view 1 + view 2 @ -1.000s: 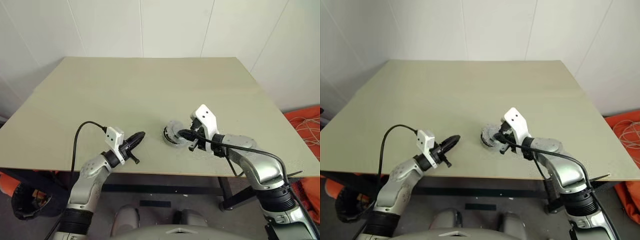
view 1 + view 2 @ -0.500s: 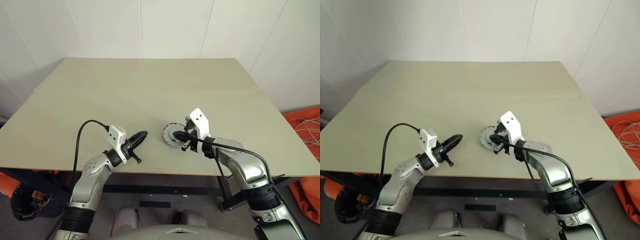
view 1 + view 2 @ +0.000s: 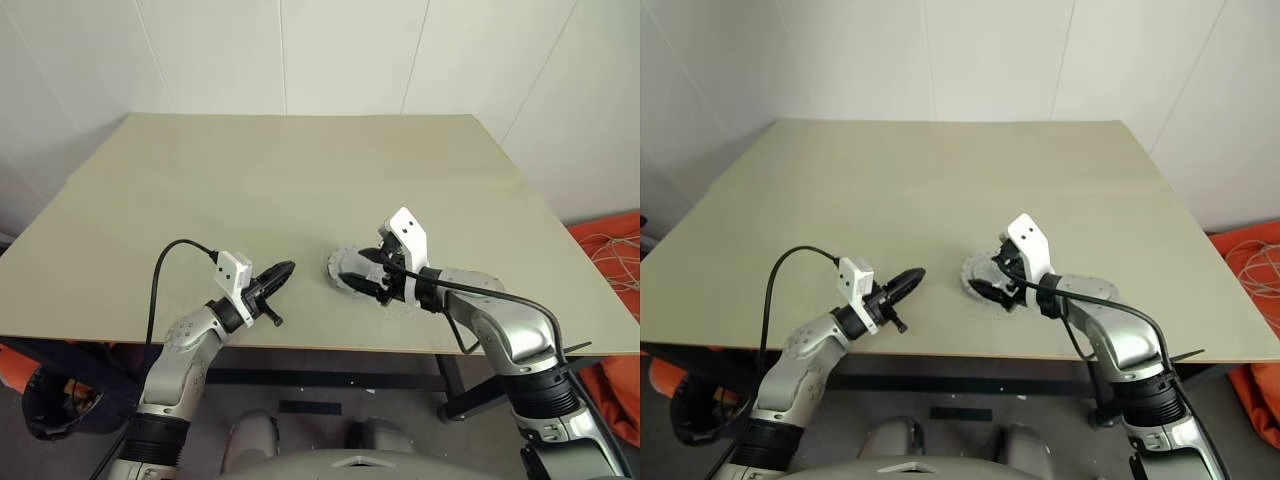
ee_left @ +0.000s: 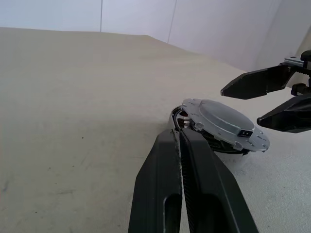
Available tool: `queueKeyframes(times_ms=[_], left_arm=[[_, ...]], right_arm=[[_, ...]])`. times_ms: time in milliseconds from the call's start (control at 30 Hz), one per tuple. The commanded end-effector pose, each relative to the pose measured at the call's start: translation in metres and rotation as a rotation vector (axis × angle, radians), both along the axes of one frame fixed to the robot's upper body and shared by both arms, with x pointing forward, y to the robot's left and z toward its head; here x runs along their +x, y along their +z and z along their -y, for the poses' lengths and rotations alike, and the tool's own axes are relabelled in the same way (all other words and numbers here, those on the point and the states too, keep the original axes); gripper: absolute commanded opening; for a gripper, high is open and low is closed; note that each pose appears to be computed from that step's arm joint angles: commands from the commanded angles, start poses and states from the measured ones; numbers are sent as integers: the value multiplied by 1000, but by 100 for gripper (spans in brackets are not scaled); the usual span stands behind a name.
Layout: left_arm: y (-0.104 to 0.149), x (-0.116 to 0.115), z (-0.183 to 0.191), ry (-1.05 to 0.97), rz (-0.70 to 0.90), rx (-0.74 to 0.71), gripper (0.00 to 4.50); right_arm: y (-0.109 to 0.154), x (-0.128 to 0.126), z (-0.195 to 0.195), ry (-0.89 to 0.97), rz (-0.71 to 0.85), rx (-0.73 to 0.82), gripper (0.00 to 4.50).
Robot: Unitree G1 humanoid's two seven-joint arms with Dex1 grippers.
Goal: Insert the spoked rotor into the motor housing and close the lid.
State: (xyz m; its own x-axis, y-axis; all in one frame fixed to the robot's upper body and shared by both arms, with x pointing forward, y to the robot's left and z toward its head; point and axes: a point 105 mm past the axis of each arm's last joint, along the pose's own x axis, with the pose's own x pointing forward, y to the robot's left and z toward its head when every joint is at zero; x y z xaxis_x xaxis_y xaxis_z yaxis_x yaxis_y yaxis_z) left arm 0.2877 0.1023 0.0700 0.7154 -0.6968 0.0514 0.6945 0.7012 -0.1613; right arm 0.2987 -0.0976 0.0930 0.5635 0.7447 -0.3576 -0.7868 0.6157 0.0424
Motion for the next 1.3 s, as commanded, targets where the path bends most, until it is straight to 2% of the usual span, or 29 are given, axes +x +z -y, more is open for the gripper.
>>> queueKeyframes(times_ms=[33,600,1067,1233,1300], left_arm=[[14,2,-2,3,54,-10,19],[24,0,6,4,67,-12,19],[19,3,2,14,54,-12,19],[20,4,-2,14,54,-10,19],[21,4,-3,14,56,-11,19]], right_arm=[[13,5,-3,34,46,7,447],[-2,31,6,55,55,-49,447],[-13,18,7,104,18,-50,447],[-13,21,6,93,20,-52,447],[-13,24,7,80,22,-56,408]])
